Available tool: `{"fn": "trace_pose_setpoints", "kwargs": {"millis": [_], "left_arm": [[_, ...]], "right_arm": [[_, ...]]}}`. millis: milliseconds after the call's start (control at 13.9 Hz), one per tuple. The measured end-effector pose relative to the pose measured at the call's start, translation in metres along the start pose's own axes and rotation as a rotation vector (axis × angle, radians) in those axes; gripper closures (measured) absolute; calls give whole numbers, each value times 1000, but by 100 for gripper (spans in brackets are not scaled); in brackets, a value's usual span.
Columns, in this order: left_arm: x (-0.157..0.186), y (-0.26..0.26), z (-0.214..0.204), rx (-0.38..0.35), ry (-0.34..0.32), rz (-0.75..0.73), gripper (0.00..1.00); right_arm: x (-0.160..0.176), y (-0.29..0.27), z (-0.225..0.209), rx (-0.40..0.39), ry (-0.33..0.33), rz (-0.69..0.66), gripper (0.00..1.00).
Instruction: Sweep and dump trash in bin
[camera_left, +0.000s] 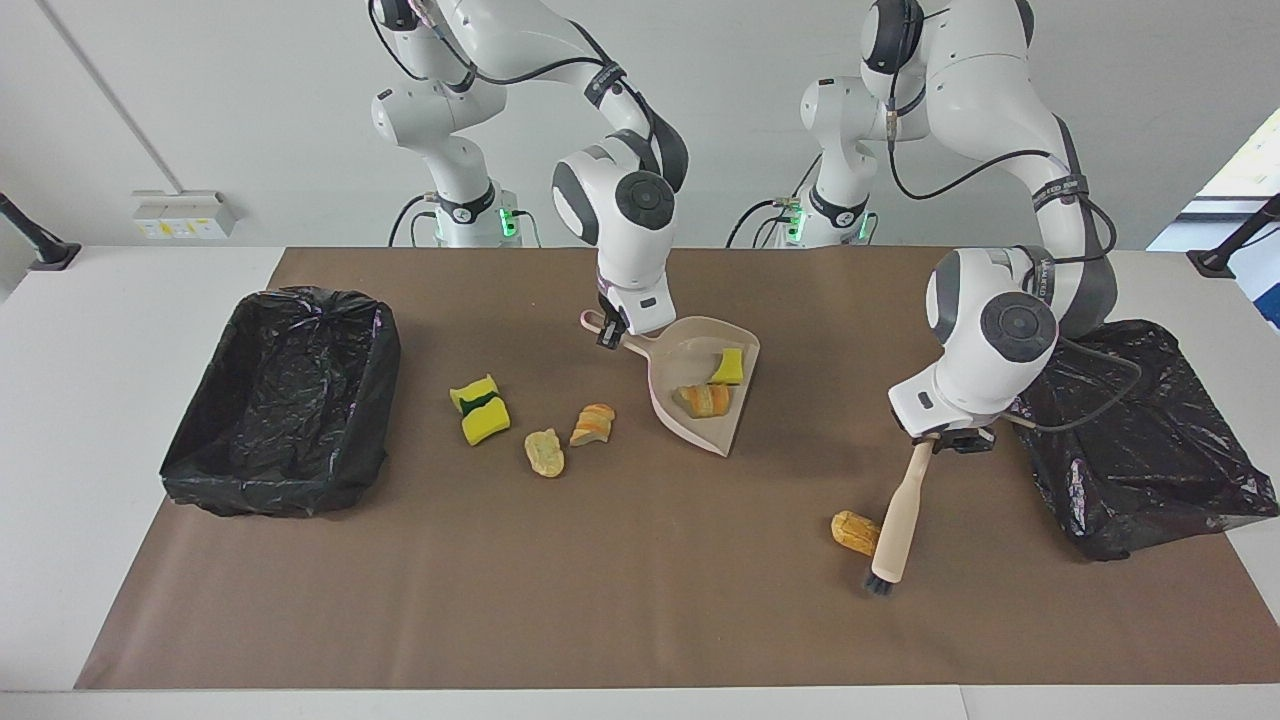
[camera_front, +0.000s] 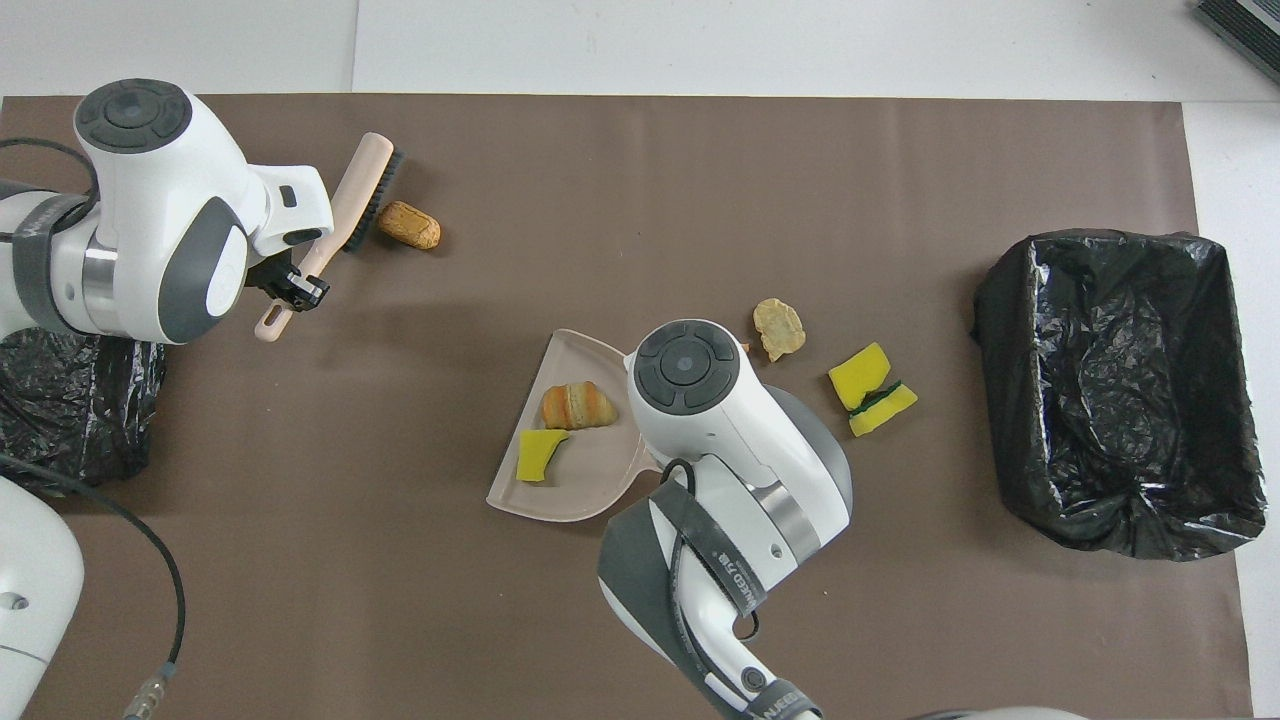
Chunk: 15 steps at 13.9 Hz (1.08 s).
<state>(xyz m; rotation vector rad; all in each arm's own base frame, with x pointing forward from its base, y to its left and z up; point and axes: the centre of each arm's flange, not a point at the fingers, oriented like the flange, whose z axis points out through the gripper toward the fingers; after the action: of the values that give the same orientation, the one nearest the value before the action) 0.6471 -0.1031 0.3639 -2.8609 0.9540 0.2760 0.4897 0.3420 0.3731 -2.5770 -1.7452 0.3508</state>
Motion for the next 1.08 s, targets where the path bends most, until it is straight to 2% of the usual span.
{"fn": "trace_pose_setpoints", "kwargs": {"millis": [361, 722, 938, 1082], "left_arm": [[-16, 63, 14, -38, -75, 125, 74], [-37, 149, 20, -38, -131, 246, 74], [-62, 173, 5, -70, -196, 263, 74], [-73, 193, -13, -77, -209, 277, 74]], "right_arm": [[0, 0, 0, 0, 0, 0, 68], [-1, 0, 3, 4, -6, 1, 68], [-4, 1, 12, 8, -13, 4, 68], [-4, 0, 12, -4, -8, 0, 68]]}}
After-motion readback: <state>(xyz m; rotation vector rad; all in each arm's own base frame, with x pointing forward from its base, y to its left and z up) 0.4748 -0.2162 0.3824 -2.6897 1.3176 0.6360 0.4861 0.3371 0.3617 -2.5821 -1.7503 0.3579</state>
